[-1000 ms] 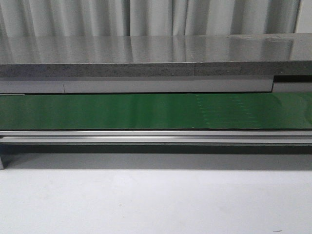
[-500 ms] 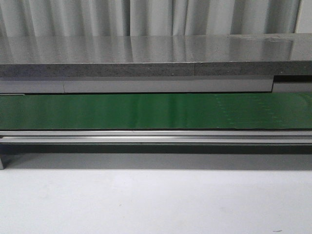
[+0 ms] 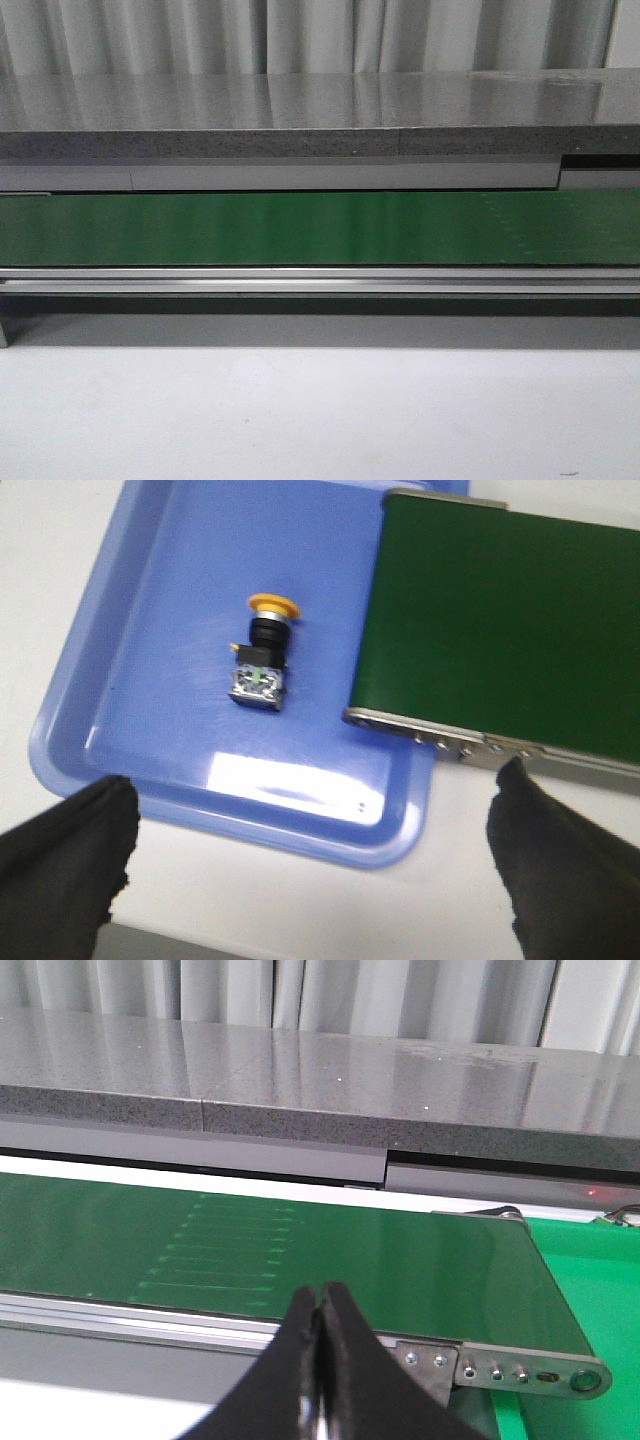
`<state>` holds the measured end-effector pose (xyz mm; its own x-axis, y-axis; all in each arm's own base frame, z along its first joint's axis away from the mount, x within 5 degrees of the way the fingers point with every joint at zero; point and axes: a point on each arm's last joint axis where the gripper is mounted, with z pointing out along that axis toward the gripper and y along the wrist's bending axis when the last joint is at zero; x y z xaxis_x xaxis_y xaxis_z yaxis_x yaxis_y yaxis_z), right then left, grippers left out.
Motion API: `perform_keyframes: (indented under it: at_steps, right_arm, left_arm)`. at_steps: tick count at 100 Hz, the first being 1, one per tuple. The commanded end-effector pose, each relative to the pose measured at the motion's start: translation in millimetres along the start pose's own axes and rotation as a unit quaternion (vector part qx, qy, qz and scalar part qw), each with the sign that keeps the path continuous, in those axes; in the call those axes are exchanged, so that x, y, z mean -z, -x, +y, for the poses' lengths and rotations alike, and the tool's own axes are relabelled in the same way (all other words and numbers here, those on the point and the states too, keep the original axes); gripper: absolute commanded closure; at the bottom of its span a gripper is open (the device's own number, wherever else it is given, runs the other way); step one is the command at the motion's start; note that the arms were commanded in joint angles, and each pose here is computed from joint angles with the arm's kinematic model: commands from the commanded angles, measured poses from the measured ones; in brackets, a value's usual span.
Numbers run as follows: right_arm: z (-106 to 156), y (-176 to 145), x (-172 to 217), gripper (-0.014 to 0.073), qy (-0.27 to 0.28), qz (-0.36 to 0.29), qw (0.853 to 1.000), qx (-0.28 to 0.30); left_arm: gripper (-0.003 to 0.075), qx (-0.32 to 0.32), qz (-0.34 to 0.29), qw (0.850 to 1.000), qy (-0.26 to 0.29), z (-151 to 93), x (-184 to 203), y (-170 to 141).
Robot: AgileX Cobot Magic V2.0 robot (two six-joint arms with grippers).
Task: Move button from left to right
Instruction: 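Lower the open left gripper over the yellow-capped push button, then close the left gripper on the button's black base and lift it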
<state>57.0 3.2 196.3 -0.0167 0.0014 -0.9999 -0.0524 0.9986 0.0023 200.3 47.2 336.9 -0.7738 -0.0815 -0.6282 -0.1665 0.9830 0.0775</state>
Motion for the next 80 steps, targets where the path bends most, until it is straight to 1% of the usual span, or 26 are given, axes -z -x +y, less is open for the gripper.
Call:
perform_keyframes:
  at_steps: [1,13,32,44,58,80]
  right_arm:
    - [-1,9,2,0.0662,-0.003,-0.053,0.999,0.005]
    - [-1,9,2,0.0662,-0.003,-0.053,0.999,0.005]
    - [-1,9,2,0.0662,-0.003,-0.053,0.999,0.005]
    - [-1,9,2,0.0662,-0.003,-0.053,0.999,0.005]
    - [-1,9,2,0.0662,-0.003,-0.053,0.999,0.005]
    - [-1,9,2,0.0662,-0.003,-0.053,0.999,0.005]
  left_arm:
    - [0.0079,0.015,-0.039,0.999,0.018,12,-6,24]
    - [0.0079,0.032,0.001,0.999,0.028,26,-42,40]
    - [0.0079,0.022,0.053,0.998,0.022,32,-99,61]
    - [0.0079,0.022,0.086,0.996,0.017,34,-132,68]
    - [0.0079,0.022,0.112,0.993,0.014,35,-161,71]
    - [0.0079,0.022,0.159,0.987,0.007,35,-196,59]
